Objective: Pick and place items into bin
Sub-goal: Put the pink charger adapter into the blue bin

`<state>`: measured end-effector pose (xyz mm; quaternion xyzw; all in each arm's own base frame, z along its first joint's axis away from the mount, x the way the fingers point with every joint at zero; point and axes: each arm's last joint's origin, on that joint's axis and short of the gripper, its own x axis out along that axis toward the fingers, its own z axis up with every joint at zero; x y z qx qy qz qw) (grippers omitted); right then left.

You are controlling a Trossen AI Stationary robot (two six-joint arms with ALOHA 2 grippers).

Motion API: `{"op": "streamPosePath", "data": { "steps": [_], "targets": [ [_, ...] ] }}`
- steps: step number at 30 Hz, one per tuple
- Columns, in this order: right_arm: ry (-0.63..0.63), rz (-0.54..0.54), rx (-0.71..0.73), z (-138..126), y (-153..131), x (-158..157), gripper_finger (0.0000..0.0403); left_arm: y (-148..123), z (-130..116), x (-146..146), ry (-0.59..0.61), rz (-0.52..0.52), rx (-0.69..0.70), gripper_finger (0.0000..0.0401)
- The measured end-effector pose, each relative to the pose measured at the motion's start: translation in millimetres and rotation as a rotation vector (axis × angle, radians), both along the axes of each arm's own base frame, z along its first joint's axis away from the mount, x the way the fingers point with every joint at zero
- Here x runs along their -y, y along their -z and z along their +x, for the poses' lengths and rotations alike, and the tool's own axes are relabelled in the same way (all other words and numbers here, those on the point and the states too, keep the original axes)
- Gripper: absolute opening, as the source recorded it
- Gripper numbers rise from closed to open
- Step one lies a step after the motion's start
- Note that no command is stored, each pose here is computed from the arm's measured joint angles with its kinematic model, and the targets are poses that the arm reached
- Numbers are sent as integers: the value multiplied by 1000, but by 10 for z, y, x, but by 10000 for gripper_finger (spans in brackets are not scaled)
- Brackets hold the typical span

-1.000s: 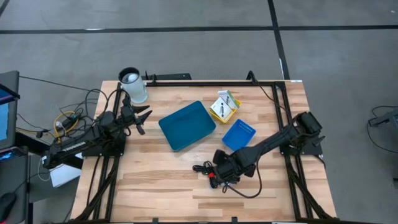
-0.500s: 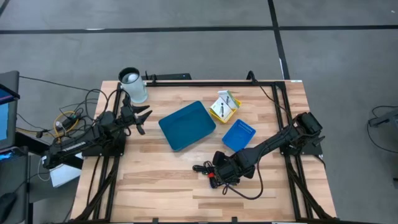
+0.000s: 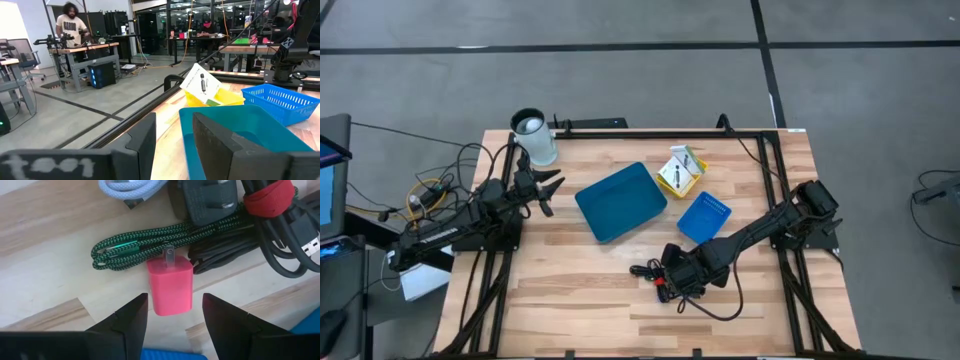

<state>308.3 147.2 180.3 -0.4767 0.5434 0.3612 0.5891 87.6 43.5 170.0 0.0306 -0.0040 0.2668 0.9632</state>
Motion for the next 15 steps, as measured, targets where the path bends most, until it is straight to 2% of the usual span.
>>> {"op": "streamPosePath", "data": {
  "steps": [15],
  "targets": [
    [1,16,-3,6,2,1,182,0,0,0,0,0,0,119]
  ]
}}
